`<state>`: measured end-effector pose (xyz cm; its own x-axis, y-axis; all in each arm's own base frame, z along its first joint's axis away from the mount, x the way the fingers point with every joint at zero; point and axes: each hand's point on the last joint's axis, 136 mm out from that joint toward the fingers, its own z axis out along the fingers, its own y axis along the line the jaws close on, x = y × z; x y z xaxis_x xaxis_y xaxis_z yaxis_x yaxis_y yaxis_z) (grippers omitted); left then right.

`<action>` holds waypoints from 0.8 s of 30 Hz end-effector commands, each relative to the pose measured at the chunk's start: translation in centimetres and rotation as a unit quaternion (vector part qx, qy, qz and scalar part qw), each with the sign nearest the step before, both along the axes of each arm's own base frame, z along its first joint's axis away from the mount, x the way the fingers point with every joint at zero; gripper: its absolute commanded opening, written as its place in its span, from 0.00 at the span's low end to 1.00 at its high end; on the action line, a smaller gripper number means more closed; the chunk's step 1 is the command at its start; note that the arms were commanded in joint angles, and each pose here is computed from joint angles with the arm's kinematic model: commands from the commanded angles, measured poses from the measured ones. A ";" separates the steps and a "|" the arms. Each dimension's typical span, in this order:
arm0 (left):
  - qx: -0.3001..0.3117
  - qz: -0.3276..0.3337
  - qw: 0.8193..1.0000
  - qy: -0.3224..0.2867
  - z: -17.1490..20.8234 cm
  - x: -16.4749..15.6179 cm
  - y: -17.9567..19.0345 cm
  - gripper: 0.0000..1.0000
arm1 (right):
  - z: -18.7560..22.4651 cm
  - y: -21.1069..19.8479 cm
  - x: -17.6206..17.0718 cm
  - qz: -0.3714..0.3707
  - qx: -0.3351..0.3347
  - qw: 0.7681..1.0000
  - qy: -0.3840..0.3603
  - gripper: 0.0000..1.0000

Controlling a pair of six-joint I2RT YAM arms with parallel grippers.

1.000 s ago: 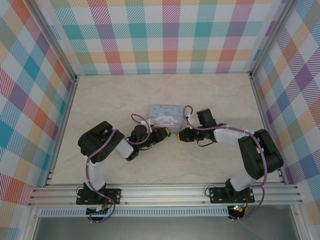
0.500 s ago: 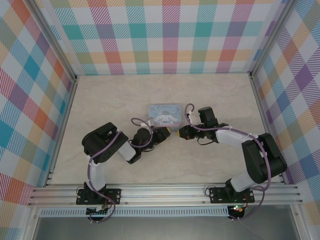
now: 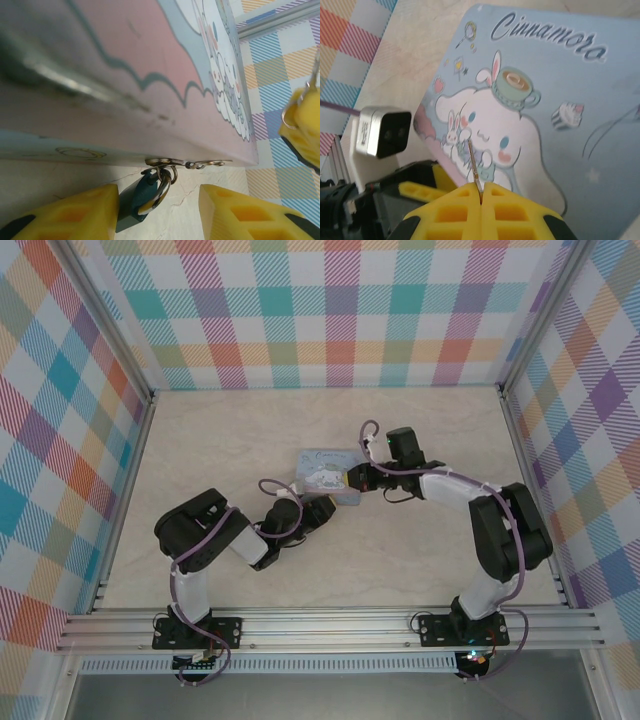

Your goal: Unlock a padlock with a key

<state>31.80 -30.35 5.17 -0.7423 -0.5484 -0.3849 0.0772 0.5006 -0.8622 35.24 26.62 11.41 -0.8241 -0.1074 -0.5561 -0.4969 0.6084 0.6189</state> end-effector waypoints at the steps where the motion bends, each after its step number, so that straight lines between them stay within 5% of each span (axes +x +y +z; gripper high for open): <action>1: 0.035 0.011 0.999 0.026 -1.9 -0.3 1.3 0.47 | 0.1 -0.2 1.4 0.002 -0.013 1.000 -0.012 0.01; 9: 0.031 -0.004 0.999 0.027 -2.1 -0.1 0.7 0.47 | -1.8 -1.2 2.7 -0.020 -0.046 0.999 0.008 0.01; 24: 0.043 -0.012 0.998 0.046 -3.4 -0.5 0.7 0.53 | -7.0 -3.0 -2.8 -0.024 -0.073 0.992 0.098 0.01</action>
<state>31.95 -30.55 5.36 -0.7527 -0.5350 -0.3838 0.0885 0.4954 -0.8642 36.88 25.27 9.43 -0.8206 -0.1028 -0.5622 -0.4774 0.6640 0.5754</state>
